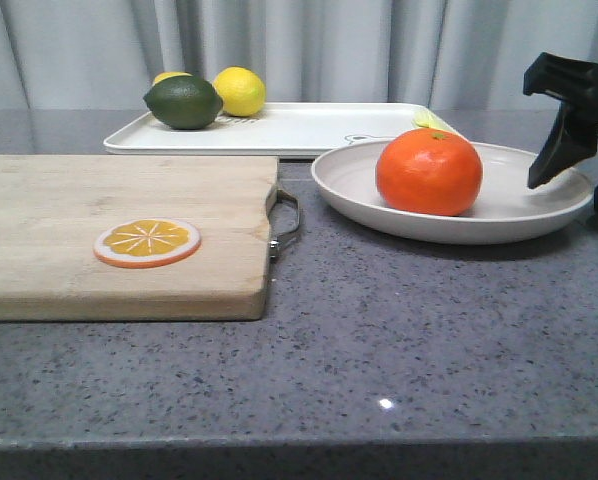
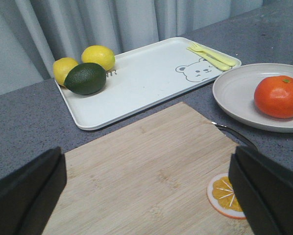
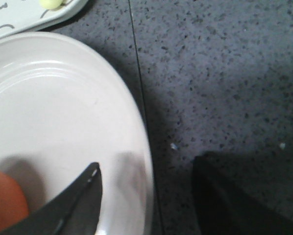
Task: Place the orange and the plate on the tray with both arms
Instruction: 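Move the right gripper down to the plate rim farthest from the board, then grip the plate rim with the right gripper and lift the plate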
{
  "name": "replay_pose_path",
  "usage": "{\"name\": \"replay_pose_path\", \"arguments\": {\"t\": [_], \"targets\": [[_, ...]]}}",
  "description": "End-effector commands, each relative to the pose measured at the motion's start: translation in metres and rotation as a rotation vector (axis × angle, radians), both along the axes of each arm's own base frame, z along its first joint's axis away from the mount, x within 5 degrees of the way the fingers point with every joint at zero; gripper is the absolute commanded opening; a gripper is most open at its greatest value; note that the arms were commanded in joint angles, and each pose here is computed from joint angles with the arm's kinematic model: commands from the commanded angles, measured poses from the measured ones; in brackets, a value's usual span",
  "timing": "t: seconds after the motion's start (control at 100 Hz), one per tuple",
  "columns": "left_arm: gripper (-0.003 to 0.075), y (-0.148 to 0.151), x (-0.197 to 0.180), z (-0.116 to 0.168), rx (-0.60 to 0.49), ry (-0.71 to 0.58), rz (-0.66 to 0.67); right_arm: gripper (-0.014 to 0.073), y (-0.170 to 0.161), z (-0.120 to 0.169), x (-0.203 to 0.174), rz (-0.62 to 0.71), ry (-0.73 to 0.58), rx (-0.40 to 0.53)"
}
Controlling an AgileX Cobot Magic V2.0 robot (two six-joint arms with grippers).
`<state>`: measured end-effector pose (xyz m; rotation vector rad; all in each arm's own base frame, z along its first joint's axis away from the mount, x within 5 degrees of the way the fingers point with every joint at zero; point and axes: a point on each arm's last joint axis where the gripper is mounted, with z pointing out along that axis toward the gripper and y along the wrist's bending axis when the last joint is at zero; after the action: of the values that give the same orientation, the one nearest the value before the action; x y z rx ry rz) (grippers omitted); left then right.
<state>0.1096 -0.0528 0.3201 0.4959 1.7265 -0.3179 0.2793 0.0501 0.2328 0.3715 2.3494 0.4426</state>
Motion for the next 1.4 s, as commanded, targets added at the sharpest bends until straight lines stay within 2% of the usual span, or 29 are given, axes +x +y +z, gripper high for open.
{"name": "replay_pose_path", "arguments": {"t": [0.0,0.19,0.41,0.68,0.94,1.22,1.39], "targets": [[0.0638,0.003,0.002,0.013,-0.041,-0.060,0.038,0.0361,0.001,0.009,0.001,0.003,-0.025,0.009],[0.0638,0.003,0.002,0.013,-0.041,-0.060,0.038,0.0190,0.001,0.009,0.001,0.002,-0.022,0.013],[0.0638,0.003,0.002,0.013,-0.041,-0.060,0.038,0.0094,0.001,0.010,0.002,-0.038,-0.025,0.068],[0.0638,0.003,0.002,0.013,-0.041,-0.060,0.038,-0.0104,0.002,0.011,0.002,-0.069,-0.022,0.118],[0.0637,0.003,0.002,0.013,-0.041,-0.060,0.038,-0.0100,0.004,0.034,-0.002,-0.074,-0.070,0.175],[0.0638,0.003,0.002,0.013,-0.041,-0.060,0.038,-0.0100,0.011,0.095,0.015,-0.015,-0.202,0.217],[0.0637,0.003,0.002,0.013,-0.041,-0.060,0.038,-0.0100,0.016,0.126,0.039,0.010,-0.272,0.233]]}}
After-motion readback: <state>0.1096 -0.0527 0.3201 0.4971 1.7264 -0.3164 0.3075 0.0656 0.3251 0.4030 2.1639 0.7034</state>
